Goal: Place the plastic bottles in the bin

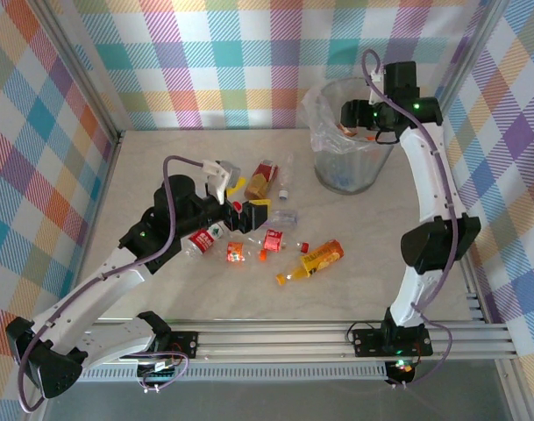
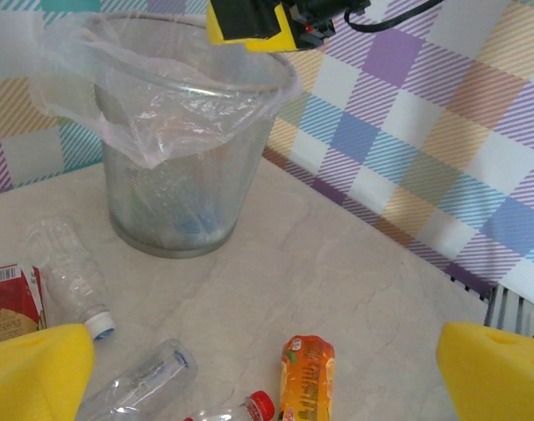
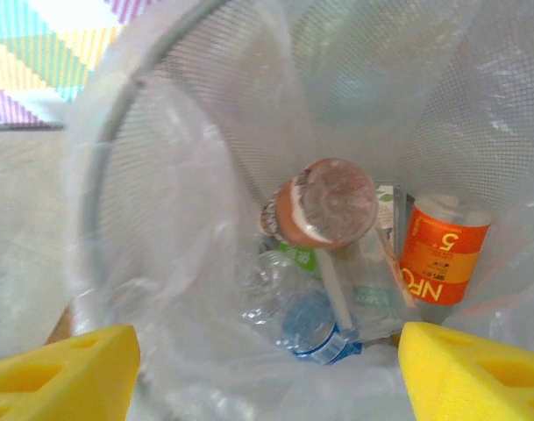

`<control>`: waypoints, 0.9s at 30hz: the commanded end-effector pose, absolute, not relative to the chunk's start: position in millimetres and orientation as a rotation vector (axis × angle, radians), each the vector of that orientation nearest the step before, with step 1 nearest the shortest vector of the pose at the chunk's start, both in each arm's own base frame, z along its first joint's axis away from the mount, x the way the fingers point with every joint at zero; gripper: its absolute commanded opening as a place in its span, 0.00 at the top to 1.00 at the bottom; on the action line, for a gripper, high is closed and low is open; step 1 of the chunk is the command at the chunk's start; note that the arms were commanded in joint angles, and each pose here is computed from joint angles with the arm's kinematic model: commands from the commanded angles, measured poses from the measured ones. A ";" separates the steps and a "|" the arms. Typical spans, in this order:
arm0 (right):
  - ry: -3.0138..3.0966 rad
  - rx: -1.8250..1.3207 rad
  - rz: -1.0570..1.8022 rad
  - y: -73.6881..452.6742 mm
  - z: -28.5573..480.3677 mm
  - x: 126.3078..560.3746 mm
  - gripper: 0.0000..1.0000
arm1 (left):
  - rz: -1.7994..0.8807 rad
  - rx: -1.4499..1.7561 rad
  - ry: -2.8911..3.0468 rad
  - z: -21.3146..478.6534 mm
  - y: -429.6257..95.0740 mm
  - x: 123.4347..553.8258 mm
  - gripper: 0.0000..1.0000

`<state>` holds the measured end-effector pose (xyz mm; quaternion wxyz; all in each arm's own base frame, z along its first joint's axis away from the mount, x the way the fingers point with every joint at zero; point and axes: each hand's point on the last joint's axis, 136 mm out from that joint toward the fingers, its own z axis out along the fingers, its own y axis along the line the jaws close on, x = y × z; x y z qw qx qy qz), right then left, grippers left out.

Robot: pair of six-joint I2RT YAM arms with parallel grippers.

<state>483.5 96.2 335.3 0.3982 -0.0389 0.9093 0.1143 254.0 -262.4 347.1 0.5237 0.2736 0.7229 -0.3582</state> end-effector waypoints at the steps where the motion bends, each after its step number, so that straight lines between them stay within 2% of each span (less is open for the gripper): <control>1: 2.237 -0.173 0.323 116.4 355.5 463.6 0.22 | -0.874 0.739 1.685 360.9 -269.0 242.5 0.00; 7: 2.215 -0.247 0.324 150.2 355.3 422.1 0.22 | -0.876 0.750 1.681 361.4 -269.4 241.0 0.00; 16: 2.266 -0.129 0.379 188.0 309.3 378.4 0.25 | -0.848 0.826 1.648 361.3 -267.1 231.3 0.00; 22: 2.289 0.032 0.450 197.0 265.5 381.1 0.26 | -0.793 0.779 1.666 361.3 -259.8 238.8 0.00; 27: 2.295 0.028 0.508 223.1 226.2 398.3 0.23 | -0.771 0.750 1.681 359.6 -257.1 243.9 0.00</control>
